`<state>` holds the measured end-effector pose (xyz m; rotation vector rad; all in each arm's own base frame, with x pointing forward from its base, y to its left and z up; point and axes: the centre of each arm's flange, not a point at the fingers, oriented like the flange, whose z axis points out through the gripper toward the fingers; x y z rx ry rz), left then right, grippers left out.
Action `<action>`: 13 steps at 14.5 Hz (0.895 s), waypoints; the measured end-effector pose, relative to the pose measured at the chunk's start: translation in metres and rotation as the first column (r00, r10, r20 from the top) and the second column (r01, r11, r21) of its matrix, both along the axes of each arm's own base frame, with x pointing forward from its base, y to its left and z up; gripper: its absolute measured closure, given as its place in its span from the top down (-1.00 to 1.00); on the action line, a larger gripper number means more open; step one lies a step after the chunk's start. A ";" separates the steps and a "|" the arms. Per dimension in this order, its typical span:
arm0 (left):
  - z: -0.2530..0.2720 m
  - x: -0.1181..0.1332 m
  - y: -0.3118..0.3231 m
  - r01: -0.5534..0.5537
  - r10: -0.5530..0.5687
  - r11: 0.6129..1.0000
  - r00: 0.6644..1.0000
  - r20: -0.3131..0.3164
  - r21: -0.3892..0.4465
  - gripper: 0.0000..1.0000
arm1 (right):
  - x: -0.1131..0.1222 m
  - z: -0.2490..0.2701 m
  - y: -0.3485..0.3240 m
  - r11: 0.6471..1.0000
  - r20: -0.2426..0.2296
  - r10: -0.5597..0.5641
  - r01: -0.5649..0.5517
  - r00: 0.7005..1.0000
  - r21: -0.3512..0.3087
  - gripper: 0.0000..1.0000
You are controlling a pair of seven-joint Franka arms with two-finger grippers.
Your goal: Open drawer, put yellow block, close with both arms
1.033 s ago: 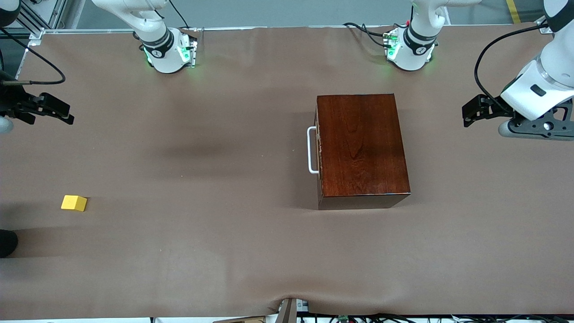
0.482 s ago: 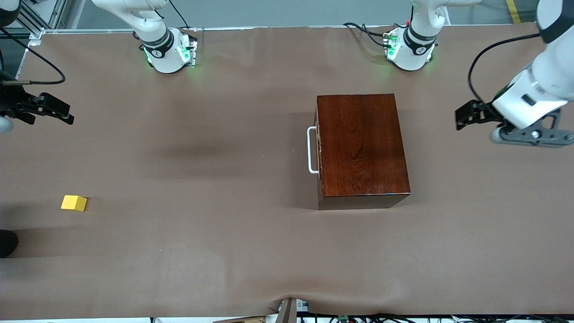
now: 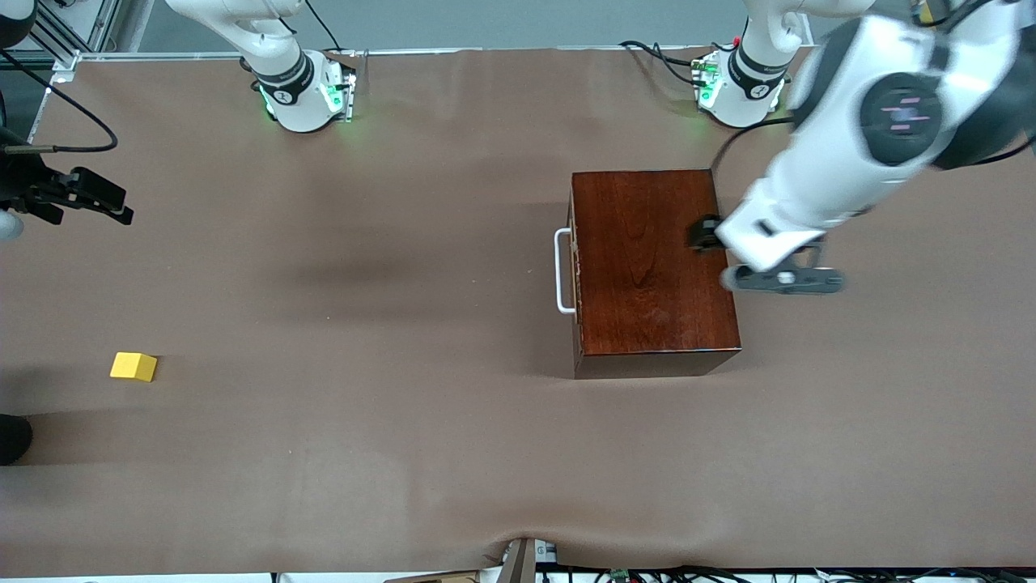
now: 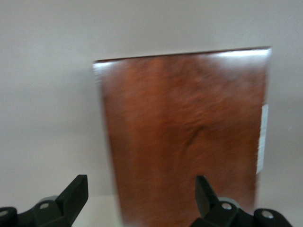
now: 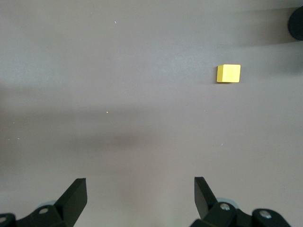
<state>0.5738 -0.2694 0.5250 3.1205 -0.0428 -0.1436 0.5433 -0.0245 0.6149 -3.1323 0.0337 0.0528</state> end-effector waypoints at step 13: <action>-0.136 -0.054 -0.236 -0.031 0.035 0.998 0.995 0.094 -0.048 1.00 | 0.000 0.000 0.000 1.000 0.000 0.000 0.000 1.000 0.000 1.00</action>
